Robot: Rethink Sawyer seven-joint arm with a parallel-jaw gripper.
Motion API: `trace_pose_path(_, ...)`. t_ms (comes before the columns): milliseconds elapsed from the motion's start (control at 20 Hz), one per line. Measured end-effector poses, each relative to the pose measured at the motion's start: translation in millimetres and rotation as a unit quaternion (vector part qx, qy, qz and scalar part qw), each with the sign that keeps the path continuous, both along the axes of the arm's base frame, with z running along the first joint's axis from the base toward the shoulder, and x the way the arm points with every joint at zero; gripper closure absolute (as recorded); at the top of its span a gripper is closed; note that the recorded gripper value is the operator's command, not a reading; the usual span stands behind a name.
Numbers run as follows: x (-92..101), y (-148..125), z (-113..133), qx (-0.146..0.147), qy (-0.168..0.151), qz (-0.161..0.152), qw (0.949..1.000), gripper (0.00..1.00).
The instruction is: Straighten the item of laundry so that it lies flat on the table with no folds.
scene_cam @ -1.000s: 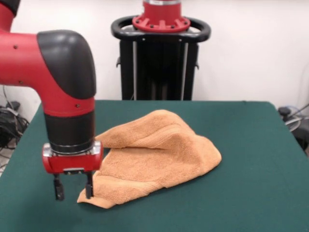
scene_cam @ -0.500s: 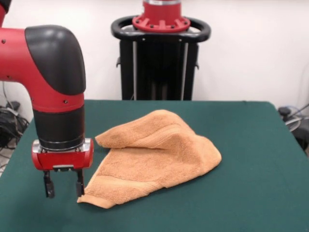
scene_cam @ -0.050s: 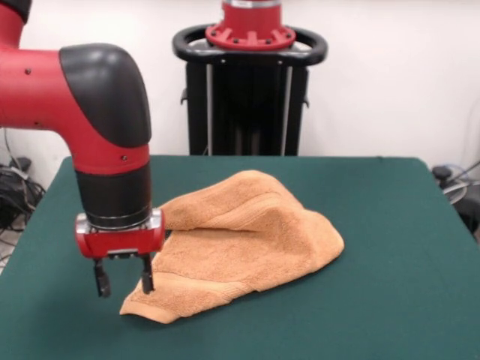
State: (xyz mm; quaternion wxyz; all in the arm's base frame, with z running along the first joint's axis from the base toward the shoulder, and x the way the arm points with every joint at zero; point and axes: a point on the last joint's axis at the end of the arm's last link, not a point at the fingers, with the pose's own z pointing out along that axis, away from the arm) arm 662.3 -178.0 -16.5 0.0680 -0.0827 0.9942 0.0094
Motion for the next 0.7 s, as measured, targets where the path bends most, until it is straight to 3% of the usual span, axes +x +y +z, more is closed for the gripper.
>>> trace_pose_path(400, -20.3, 16.5, -11.9, 0.008, 0.011, 0.016, 0.9998, 0.00)
trace_pose_path(700, -24.5, 19.7, -29.7, 0.007, 0.006, 0.024, 0.9997, 0.00)
